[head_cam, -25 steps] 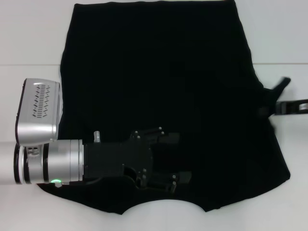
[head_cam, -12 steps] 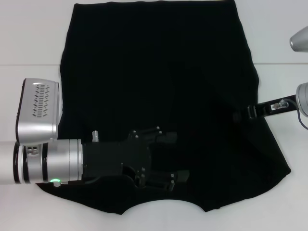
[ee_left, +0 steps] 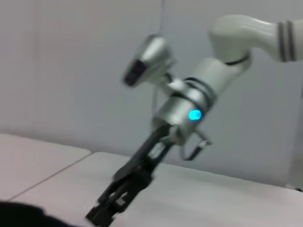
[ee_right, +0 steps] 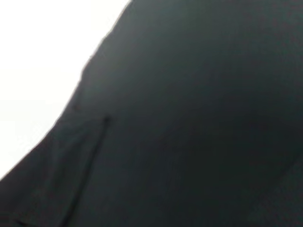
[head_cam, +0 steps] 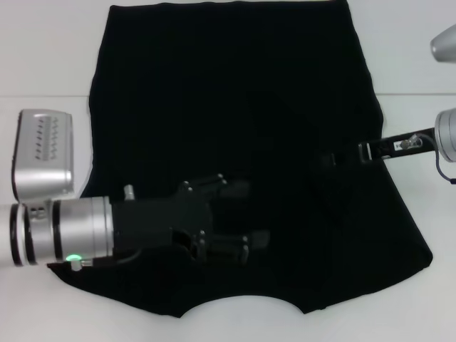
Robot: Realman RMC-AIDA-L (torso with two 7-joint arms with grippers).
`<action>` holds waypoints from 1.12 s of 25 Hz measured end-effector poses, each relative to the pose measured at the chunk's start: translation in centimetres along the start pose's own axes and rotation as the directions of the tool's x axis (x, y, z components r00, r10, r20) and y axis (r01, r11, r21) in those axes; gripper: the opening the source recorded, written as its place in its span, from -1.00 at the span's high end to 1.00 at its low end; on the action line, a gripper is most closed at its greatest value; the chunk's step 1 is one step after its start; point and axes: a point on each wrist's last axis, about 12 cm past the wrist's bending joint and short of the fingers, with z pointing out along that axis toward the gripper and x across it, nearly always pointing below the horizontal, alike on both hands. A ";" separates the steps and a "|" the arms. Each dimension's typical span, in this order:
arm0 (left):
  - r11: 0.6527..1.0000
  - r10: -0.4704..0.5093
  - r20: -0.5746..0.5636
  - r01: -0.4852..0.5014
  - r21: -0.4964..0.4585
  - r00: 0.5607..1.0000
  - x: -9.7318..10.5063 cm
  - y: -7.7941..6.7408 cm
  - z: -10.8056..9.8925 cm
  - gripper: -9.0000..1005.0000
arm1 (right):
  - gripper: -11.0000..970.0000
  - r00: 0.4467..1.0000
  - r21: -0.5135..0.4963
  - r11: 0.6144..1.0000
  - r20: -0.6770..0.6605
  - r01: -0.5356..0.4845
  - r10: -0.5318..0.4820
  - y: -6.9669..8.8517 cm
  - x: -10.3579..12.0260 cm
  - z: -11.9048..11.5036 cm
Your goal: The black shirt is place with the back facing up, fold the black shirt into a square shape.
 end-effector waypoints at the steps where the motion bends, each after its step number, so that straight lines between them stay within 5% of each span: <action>1: 1.000 -0.024 0.001 0.024 -0.017 1.000 0.0 0.2 -0.3 -0.79 | 0.39 1.000 -0.020 1.000 0.012 0.009 -0.009 0.2 -0.1 0.0; 11: 0.946 -0.263 -0.064 0.244 -0.212 0.963 1.6 1.0 -6.3 -0.79 | -0.54 0.971 -0.168 0.968 0.181 0.189 -0.158 3.4 1.2 2.9; 16: 0.886 -0.347 -0.086 0.296 -0.358 0.934 2.6 0.6 -10.4 -0.79 | -0.58 0.970 -0.158 0.970 0.189 0.184 -0.153 3.6 1.6 3.8; 22: 0.724 -0.537 -0.007 0.457 -0.518 0.843 3.7 0.3 -14.6 -0.78 | -0.58 0.971 -0.158 0.971 0.186 0.181 -0.151 3.7 1.6 4.1; 28: 0.567 -0.667 0.047 0.548 -0.615 0.744 4.9 0.5 -16.2 -0.78 | -0.58 0.964 -0.161 0.963 0.193 0.215 -0.183 4.0 1.3 4.1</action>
